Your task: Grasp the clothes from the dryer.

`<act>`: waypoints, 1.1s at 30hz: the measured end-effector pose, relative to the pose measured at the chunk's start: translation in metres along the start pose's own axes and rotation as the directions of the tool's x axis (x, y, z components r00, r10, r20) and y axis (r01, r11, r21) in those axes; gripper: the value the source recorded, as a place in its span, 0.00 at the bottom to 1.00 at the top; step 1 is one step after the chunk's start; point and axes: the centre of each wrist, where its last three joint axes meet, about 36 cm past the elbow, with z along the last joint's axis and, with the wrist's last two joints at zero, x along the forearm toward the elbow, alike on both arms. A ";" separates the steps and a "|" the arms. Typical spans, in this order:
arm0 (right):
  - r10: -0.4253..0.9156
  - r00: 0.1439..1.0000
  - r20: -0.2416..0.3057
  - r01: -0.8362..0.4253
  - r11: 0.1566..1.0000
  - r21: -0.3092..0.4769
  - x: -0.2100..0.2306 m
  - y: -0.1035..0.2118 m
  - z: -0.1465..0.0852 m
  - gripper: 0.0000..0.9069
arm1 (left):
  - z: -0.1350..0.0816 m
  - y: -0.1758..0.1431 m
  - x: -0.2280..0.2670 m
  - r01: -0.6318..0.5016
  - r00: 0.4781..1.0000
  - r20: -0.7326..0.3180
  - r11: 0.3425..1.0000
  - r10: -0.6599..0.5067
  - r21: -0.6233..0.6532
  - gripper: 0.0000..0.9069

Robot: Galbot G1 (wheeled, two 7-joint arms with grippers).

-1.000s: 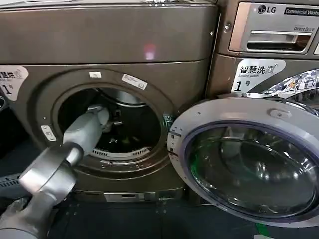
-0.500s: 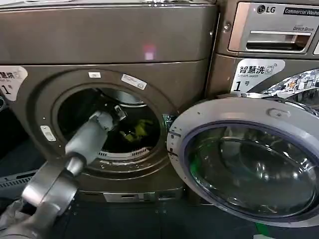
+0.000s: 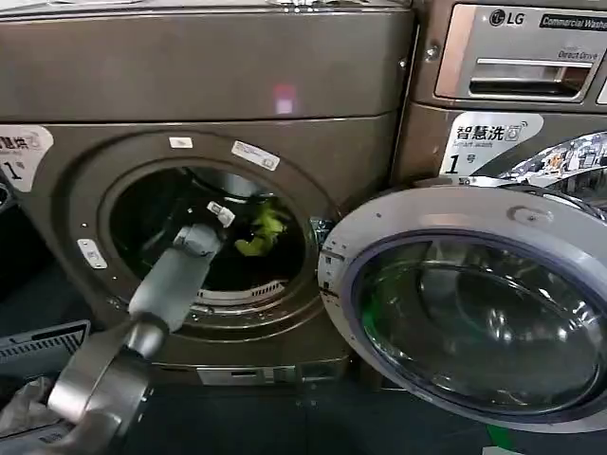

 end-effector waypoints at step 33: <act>0.029 1.000 -0.003 -0.029 0.999 0.020 -0.005 -0.004 -0.004 1.00 | -0.003 -0.073 0.029 0.355 0.850 0.206 0.815 -0.485 0.458 0.00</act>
